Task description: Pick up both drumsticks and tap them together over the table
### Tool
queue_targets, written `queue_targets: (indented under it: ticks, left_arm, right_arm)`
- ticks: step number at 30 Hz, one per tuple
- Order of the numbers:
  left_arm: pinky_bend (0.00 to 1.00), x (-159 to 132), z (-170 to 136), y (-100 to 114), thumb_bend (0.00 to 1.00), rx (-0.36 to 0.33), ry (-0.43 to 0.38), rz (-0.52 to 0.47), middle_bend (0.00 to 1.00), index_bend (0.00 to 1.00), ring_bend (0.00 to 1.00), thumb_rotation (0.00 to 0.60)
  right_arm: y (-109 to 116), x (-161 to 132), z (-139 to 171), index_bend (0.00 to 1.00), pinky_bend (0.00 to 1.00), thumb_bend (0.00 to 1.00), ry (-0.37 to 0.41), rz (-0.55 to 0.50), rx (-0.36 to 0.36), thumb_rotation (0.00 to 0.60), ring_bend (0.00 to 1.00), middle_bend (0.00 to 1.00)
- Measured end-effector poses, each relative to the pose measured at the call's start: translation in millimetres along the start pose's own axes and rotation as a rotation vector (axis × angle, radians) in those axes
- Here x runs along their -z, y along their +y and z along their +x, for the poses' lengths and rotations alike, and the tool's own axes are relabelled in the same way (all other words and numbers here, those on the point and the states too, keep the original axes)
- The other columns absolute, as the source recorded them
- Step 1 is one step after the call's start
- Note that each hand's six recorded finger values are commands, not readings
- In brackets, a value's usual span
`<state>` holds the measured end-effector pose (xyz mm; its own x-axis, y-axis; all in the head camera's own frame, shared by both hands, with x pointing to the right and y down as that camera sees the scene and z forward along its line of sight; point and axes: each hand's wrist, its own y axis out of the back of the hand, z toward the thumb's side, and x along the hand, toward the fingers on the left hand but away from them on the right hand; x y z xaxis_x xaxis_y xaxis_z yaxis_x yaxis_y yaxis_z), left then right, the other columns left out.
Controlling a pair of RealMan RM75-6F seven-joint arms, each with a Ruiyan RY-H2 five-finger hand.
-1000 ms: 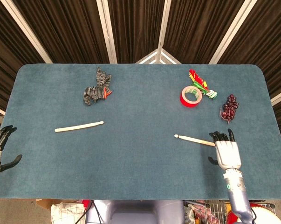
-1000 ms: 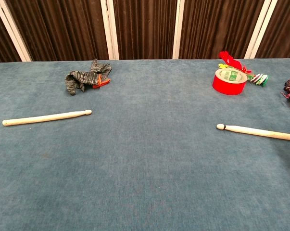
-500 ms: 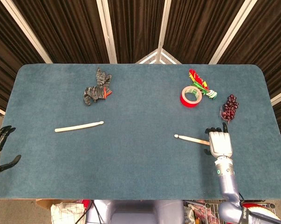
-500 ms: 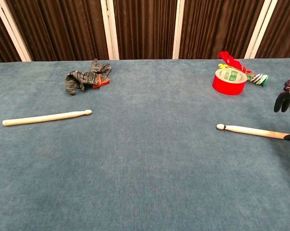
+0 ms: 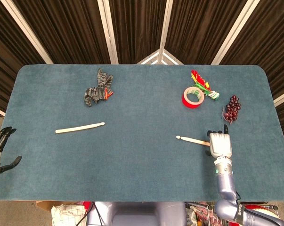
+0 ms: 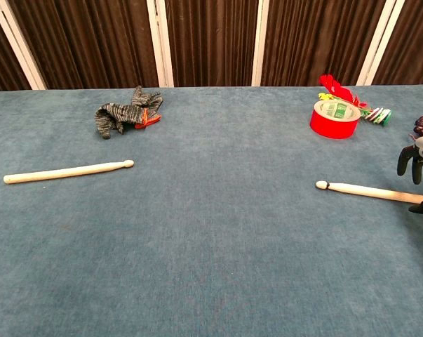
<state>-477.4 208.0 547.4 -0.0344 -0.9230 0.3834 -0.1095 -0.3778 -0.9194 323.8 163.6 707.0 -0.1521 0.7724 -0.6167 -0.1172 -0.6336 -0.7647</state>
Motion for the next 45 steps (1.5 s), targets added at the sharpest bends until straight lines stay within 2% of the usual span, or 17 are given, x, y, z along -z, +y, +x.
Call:
queue_targets:
  ticks: [8,12,23,27,45]
  left_arm:
    - [0.00,2,0,0,0.32,0.000,0.007,0.001,0.12,0.17,0.00,0.600]
    - [0.00,2,1,-1,0.32,0.004,0.006,0.004,0.12,0.17,0.00,0.600]
    - [0.00,0,1,-4,0.32,0.009,0.006,0.013,0.12,0.17,0.00,0.600]
    - [0.00,0,2,-4,0.32,0.008,0.009,0.014,0.12,0.17,0.00,0.600]
    - [0.00,2,2,-5,0.32,0.011,0.016,0.020,0.12,0.17,0.00,0.600]
  right_arm:
    - [0,-1,-5,0.43,0.04,0.20,-0.014,0.015,0.005,0.600,0.35,0.46]
    - [-1,0,-7,0.44,0.04,0.24,-0.015,0.024,0.009,0.600,0.35,0.46]
    - [-8,1,-11,0.47,0.04,0.24,-0.016,0.021,0.002,0.600,0.37,0.46]
    - [-9,0,-12,0.49,0.04,0.28,-0.015,0.021,0.005,0.600,0.38,0.49]
    - [-12,-3,-17,0.50,0.04,0.31,-0.015,0.037,0.011,0.600,0.39,0.51]
